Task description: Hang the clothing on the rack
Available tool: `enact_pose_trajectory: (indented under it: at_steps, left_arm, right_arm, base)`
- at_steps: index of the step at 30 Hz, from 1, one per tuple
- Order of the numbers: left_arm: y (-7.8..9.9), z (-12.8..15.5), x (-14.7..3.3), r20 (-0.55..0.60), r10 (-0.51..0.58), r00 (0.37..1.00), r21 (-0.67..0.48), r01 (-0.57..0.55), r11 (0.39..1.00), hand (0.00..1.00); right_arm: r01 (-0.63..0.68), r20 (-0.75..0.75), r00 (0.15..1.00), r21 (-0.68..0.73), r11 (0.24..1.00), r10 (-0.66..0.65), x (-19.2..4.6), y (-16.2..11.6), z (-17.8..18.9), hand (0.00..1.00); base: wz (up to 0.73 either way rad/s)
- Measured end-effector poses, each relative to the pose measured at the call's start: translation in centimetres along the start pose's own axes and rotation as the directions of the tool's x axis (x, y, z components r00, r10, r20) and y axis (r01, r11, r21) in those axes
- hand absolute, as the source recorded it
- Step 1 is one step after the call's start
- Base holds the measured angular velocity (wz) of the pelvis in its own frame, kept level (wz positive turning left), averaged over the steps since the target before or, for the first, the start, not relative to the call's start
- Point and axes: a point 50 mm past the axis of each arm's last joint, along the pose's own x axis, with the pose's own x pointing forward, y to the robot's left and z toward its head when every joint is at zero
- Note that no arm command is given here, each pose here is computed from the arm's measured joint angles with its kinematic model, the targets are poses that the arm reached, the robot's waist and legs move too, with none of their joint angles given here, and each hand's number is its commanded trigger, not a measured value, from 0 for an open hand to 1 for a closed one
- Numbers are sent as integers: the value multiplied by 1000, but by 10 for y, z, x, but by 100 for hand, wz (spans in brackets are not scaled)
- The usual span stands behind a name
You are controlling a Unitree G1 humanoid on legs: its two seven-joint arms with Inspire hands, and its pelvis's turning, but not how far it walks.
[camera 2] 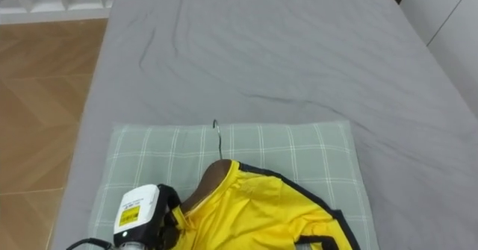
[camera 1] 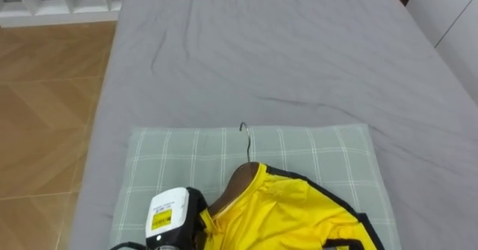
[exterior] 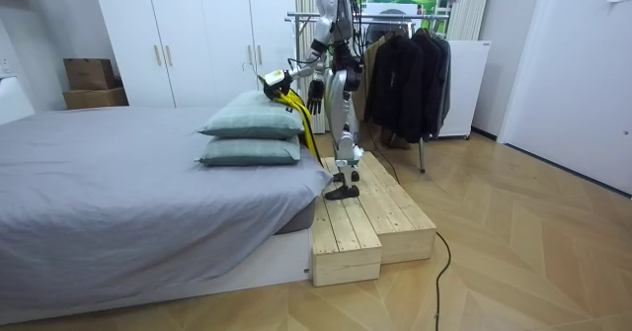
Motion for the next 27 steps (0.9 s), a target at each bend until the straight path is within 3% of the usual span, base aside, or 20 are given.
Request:
enact_pose_trajectory:
  at_steps: [6, 10, 16, 19, 27]
  left_arm:
    - [7, 3, 2, 31, 48, 998, -2, -48, 999, 99]
    - [19, 11, 8, 68, 117, 991, -28, -115, 993, 87]
    - [56, 22, 21, 134, 337, 932, -77, -330, 941, 93]
    - [64, 22, 23, 142, 371, 918, -79, -364, 928, 97]
    - [70, 16, 16, 152, 401, 903, -33, -401, 916, 95]
  right_arm:
    - [62, -24, 998, 19, 998, -61, -4, -16, -14, 0]
    - [85, -33, 996, 45, 995, -84, -5, -21, -19, 0]
    - [130, -54, 990, 34, 991, -128, -8, -32, -29, 0]
    - [129, -64, 990, 15, 991, -128, -9, -34, -33, 0]
    - [130, -87, 988, 24, 991, -128, -12, -38, -42, 0]
  base:
    - [1]
    - [4]
    - [0]
    - [0]
    - [3]
